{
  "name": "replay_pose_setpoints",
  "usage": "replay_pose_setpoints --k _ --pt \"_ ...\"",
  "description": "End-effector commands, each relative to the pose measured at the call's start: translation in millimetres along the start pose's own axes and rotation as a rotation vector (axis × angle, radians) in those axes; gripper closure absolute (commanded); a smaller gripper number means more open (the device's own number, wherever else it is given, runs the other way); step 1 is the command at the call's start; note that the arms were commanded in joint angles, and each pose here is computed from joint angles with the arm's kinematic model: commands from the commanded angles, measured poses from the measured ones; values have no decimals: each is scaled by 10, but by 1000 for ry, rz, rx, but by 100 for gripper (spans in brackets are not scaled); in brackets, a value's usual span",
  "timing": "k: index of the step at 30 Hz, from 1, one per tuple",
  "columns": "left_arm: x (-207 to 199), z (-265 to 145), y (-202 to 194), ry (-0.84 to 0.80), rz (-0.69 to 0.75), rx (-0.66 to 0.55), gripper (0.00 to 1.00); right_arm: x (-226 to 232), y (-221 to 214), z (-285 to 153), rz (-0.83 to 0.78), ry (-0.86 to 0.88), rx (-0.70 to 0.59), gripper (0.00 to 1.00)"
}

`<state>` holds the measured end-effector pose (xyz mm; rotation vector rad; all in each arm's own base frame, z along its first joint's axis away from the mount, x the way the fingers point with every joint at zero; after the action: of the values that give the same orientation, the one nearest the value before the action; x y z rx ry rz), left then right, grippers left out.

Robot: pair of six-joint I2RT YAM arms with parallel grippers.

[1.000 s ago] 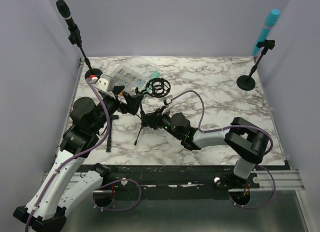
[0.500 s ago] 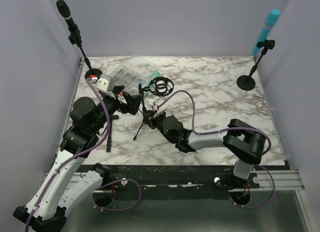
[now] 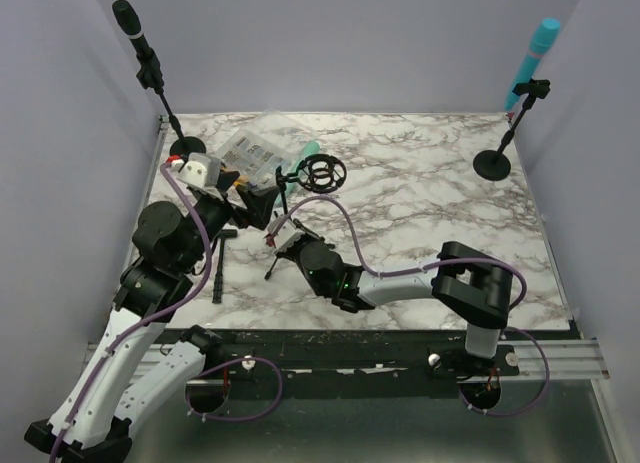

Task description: Remove the microphone from the stand

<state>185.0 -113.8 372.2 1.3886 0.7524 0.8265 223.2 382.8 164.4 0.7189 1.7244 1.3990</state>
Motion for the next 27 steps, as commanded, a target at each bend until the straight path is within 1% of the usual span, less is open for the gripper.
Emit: replay_pose_setpoints --k 1,6,9,11,12,13,15,16,17,18,19,20,22,27 --pt "159 -146 67 162 7 -52 2 129 -330 -96 -342 -4 139 100" --pt "283 -272 80 295 -16 -81 3 226 -257 -115 -497 -38 86 99" --pt "316 -335 88 334 -30 -108 3 268 -224 -114 -527 -35 66 99" --pt "329 -363 84 349 -34 -123 3 293 -201 -111 -496 -12 69 99" --pt "331 -372 85 352 -35 -127 3 303 -179 -114 -473 -2 70 96" --pt "338 -385 87 360 -37 -131 3 305 -151 -115 -450 -1 69 88" --pt "347 -394 83 369 -40 -134 3 299 -100 -129 -396 -5 67 56" --pt "350 -395 83 372 -40 -136 3 297 -67 -140 -372 -6 67 39" --pt "350 -399 83 374 -41 -137 3 292 -24 -160 -340 -7 72 28" --pt "351 -398 80 374 -41 -136 3 288 13 -181 -307 -2 76 19" --pt "353 -398 79 376 -42 -136 3 273 80 -224 -256 6 75 15" --pt "352 -393 77 375 -42 -135 3 252 111 -273 -212 19 79 13" --pt "351 -385 71 374 -42 -131 3 177 195 -410 -98 43 76 11" --pt "333 -355 65 356 -43 -121 3 -41 94 -847 169 100 114 9"
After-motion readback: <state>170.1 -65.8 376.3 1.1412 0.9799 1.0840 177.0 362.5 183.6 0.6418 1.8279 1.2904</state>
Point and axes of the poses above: each gripper's point midway between its finger pads, its own z axis out along the fingers, its own x axis along the line the jaws close on, y = z × x, the point moved 7 cm from there along -z, back along the fingers, and after that the axes turned 13 degrees about z, right-handed, at the moved point
